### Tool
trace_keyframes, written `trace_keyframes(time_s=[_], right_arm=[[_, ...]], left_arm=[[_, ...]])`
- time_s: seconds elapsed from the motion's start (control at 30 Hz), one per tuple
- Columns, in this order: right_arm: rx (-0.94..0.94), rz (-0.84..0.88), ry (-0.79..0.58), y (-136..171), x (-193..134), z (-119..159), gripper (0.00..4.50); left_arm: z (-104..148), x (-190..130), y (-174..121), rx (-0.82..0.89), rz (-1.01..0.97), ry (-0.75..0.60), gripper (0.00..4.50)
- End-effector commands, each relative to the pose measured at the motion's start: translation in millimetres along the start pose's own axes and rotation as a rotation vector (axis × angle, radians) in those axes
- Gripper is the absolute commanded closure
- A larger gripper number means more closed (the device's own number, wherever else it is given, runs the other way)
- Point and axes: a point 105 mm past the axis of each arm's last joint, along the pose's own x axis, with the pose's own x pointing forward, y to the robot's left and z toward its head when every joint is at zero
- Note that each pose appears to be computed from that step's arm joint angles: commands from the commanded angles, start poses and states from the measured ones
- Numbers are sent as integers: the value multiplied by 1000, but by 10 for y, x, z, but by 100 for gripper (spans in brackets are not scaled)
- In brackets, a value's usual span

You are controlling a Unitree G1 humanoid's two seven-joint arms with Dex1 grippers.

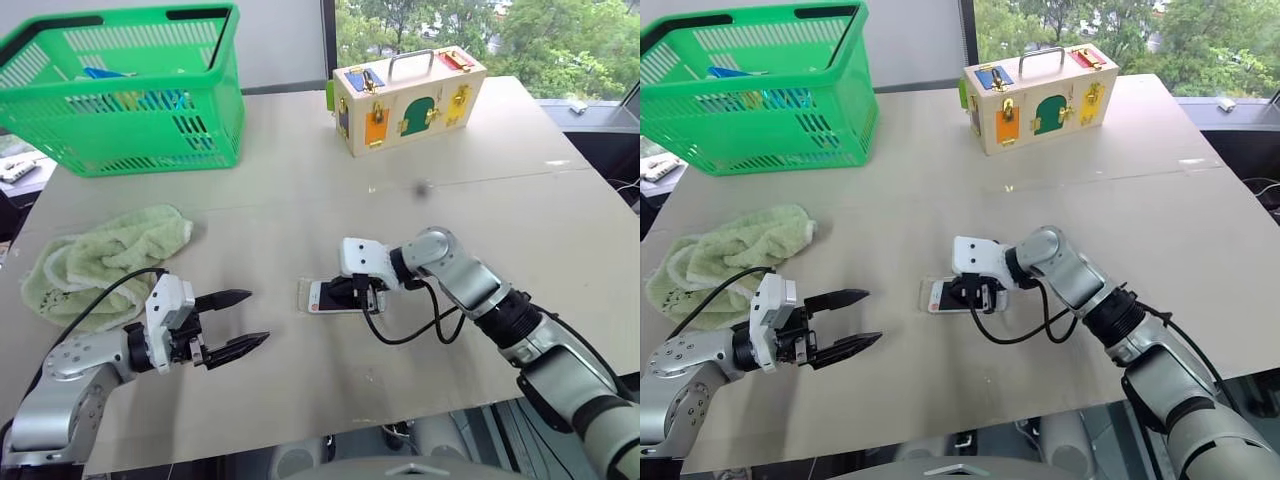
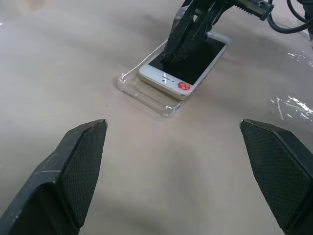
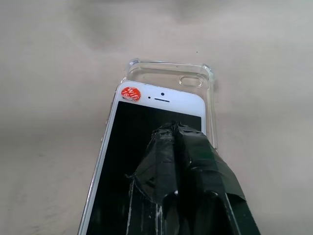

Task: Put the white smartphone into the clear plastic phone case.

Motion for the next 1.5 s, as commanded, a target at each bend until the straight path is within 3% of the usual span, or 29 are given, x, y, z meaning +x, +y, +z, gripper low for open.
trace_keyframes(time_s=[0.03,0.2,0.33,0.43,0.57,0.77,0.93,1.13,1.5], right_arm=[[104,103,202,290,225,-600,445],[95,106,265,320,269,-778,445],[100,-21,260,118,232,-821,445],[223,-85,0,-80,138,-373,445],[230,-95,-145,-161,-37,-79,445],[243,58,-321,25,-266,339,445],[224,181,-290,230,-296,393,445],[184,303,-135,479,-247,199,445],[125,242,-26,423,-152,42,445]], left_arm=[[121,8,-21,48,-11,-20,0],[149,27,2,54,-15,-20,0],[160,39,6,57,-16,-22,0],[158,41,4,56,-17,-22,0],[158,57,1,54,-19,-23,0],[162,70,2,51,-21,-23,0],[165,74,0,50,-23,-21,0],[171,71,-3,50,-24,-20,0],[169,57,-9,49,-22,-15,0]])
